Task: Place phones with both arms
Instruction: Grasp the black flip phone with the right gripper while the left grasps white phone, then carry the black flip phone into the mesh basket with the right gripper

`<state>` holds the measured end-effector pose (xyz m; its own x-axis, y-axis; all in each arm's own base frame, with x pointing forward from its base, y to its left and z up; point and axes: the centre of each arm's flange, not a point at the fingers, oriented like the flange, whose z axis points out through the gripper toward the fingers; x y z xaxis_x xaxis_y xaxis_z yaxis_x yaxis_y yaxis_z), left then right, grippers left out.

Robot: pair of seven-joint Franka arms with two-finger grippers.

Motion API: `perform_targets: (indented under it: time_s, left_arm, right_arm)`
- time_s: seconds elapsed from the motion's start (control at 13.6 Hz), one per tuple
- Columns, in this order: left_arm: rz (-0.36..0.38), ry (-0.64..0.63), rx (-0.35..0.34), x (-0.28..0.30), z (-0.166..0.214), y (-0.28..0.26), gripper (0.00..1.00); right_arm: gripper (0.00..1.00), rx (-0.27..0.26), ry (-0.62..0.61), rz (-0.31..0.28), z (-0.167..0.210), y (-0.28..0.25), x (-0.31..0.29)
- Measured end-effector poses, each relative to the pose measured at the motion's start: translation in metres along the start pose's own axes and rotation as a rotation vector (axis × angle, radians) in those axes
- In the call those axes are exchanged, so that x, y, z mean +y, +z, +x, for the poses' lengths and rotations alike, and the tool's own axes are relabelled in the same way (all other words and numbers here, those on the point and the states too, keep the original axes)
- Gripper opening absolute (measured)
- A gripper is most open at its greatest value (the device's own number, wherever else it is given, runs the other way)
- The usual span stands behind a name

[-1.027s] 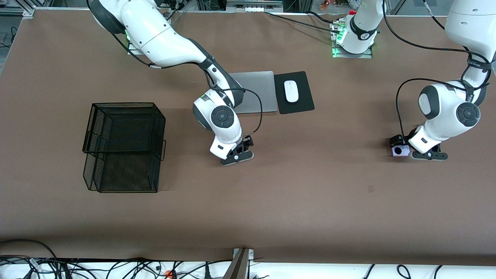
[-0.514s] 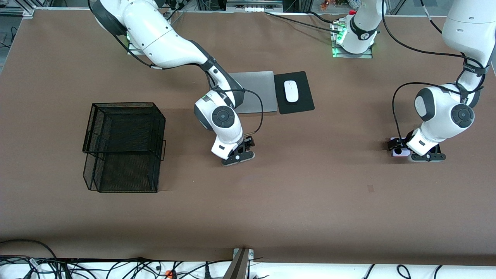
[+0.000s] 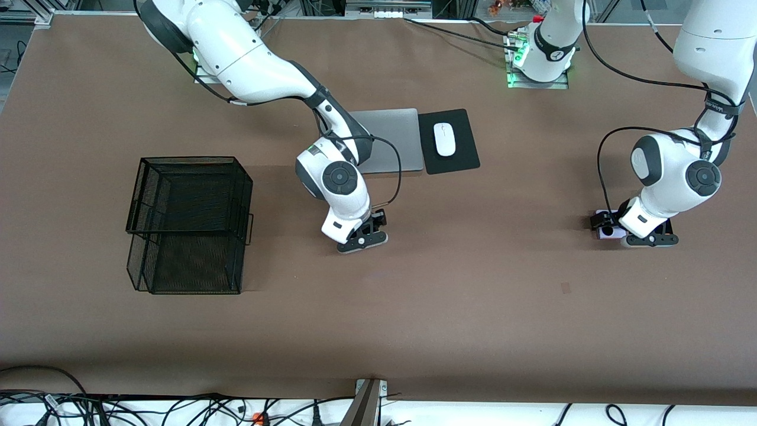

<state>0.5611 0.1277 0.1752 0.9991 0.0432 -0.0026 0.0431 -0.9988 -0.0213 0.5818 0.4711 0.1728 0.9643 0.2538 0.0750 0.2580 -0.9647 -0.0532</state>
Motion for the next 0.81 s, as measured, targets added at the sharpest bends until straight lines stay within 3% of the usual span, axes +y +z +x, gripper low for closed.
perform_targets:
  time_s: [0.15, 0.29, 0.66, 0.81]
  left_arm:
    - [0.0, -0.006, -0.001, -0.004, -0.001, 0.001, 1.0]
    - [0.0, -0.014, -0.001, -0.009, -0.002, 0.001, 1.0]
    - [0.001, -0.017, 0.009, -0.011, -0.002, 0.009, 1.0]
    - [0.001, -0.017, 0.011, -0.01, -0.002, 0.013, 1.0]
  right_arm:
    - [0.81, -0.002, 0.003, -0.003, 0.001, -0.001, 0.001]
    - [0.81, -0.035, 0.022, -0.047, 0.01, -0.027, 0.014]
    - [0.81, -0.075, 0.191, -0.219, 0.042, -0.219, 0.148]
    - [0.81, -0.102, 0.189, -0.281, 0.038, -0.274, 0.221]
